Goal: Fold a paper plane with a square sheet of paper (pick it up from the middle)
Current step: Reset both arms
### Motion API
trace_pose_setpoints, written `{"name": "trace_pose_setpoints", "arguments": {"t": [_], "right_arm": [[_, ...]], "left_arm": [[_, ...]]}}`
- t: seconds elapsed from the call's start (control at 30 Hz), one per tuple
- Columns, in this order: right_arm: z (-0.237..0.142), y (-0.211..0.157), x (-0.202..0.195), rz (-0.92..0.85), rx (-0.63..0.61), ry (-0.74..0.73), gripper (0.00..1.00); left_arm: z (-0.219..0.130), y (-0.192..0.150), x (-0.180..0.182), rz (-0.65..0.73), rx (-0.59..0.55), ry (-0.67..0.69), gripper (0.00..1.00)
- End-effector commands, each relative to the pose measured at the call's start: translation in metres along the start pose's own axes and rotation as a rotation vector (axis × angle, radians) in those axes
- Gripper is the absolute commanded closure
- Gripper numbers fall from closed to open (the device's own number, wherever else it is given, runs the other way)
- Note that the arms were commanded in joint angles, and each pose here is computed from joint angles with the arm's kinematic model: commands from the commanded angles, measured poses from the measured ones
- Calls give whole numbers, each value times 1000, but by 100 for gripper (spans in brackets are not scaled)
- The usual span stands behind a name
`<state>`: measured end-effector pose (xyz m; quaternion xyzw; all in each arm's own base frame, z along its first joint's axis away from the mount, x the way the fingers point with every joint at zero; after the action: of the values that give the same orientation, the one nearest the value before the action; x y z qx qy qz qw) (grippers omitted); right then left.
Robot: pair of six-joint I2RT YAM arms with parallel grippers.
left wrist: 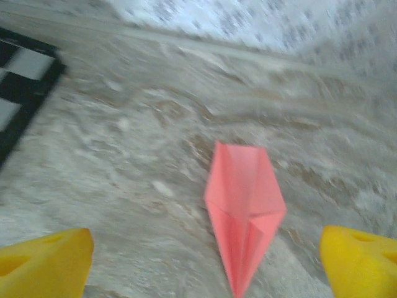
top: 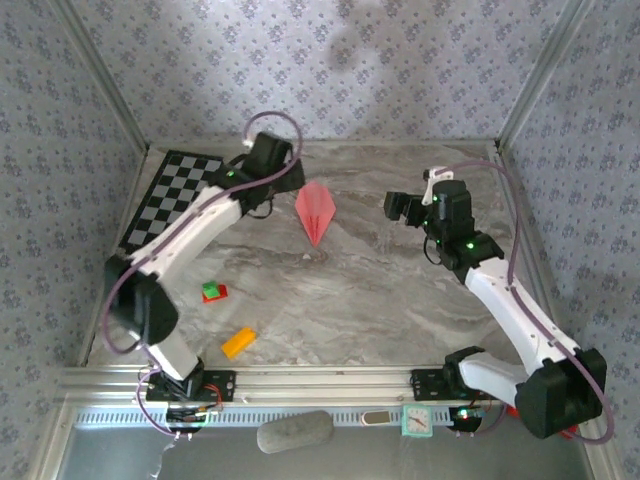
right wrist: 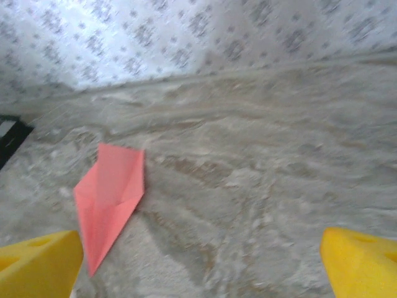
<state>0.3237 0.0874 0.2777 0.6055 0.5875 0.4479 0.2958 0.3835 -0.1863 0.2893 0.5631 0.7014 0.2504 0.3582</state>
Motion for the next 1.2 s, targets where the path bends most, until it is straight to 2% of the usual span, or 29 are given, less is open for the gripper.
{"name": "trace_pose_setpoints", "arguments": {"t": [0.0,0.2,0.47,0.57,0.7,0.83,1.03,1.17], "right_arm": [[-10,10,-32,-56,-78,-187,0],[-16,3,-75,-32,-202,-371,0],[3,-60,-136,70,-161,-548,0],[15,-88,-150,72,-122,-590,0],[30,-113,-154,18,-64,-580,0],[49,-120,-142,-65,-24,-455,0],[59,-114,-129,-167,-67,-344,0],[58,-114,-125,-206,-100,-291,0]], "left_arm": [[-7,10,43,-18,-156,106,0],[-30,-9,133,-89,-312,295,0],[-40,-51,229,-182,-429,458,0],[-36,-68,252,-177,-474,512,0],[-24,-84,264,-117,-454,507,0],[-6,-99,268,-50,-418,417,0],[13,-103,246,98,-453,210,0],[28,-103,239,139,-457,138,0]]}}
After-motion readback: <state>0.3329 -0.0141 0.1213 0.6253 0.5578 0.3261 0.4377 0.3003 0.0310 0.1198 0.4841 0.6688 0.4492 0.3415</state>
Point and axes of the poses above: each hand's point on the last joint's axis, 136 mm out from that joint toward the fingers, its own z axis out along the fingers, its own x axis along the line the jaws close on, y = z × x, the point moved 4 cm from there along -z, back along the fingers, and after that the axes turned 1 degree about -z, right-handed, at the moved point
